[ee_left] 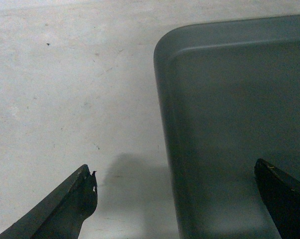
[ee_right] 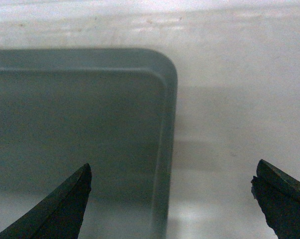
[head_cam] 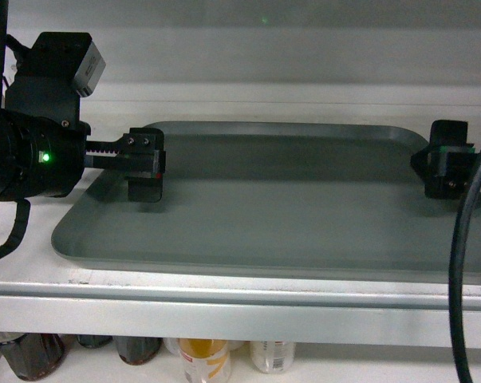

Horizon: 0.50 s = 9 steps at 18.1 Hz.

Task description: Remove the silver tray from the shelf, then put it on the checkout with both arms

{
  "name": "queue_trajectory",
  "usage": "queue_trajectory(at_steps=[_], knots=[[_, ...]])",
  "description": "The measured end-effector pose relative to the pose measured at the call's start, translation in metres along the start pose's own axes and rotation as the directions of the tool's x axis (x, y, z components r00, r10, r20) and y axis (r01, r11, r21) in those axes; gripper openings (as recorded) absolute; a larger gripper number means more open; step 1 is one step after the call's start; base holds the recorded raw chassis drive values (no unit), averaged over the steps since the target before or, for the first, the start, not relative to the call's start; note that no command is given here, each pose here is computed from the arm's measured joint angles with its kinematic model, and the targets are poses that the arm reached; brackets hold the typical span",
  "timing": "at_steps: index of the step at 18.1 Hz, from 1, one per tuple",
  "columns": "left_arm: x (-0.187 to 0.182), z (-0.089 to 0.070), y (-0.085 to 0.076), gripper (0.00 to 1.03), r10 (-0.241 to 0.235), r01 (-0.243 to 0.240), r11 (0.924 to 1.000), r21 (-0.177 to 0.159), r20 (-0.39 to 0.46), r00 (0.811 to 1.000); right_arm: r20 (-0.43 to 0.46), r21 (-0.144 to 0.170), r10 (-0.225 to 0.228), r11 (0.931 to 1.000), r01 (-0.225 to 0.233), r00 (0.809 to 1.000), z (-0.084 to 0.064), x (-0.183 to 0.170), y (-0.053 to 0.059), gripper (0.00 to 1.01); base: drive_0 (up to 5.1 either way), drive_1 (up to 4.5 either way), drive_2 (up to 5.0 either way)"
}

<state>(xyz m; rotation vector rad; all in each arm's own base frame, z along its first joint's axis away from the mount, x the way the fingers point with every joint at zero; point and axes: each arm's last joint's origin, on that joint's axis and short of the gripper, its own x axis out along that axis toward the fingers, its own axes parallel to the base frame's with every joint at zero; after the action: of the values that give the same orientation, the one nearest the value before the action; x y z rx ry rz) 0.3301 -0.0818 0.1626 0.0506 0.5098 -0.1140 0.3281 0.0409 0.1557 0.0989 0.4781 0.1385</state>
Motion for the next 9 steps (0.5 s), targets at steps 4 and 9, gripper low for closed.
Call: queue_trajectory(at_steps=[4, 9], knots=[[0.001, -0.001, 0.000, 0.98, -0.002, 0.002, 1.0000, 0.001, 0.011, 1.000, -0.026, 0.014, -0.030, 0.9994, 0.031, 0.999, -0.004, 0.007, 0.002, 0.98, 0.0, 0.00, 0.0], [0.000, -0.005, 0.002, 0.98, -0.008, 0.008, 1.0000, -0.003, 0.007, 1.000, -0.019, 0.019, -0.038, 0.9991, 0.038, 0.999, -0.005, 0.013, 0.001, 0.98, 0.0, 0.00, 0.0]])
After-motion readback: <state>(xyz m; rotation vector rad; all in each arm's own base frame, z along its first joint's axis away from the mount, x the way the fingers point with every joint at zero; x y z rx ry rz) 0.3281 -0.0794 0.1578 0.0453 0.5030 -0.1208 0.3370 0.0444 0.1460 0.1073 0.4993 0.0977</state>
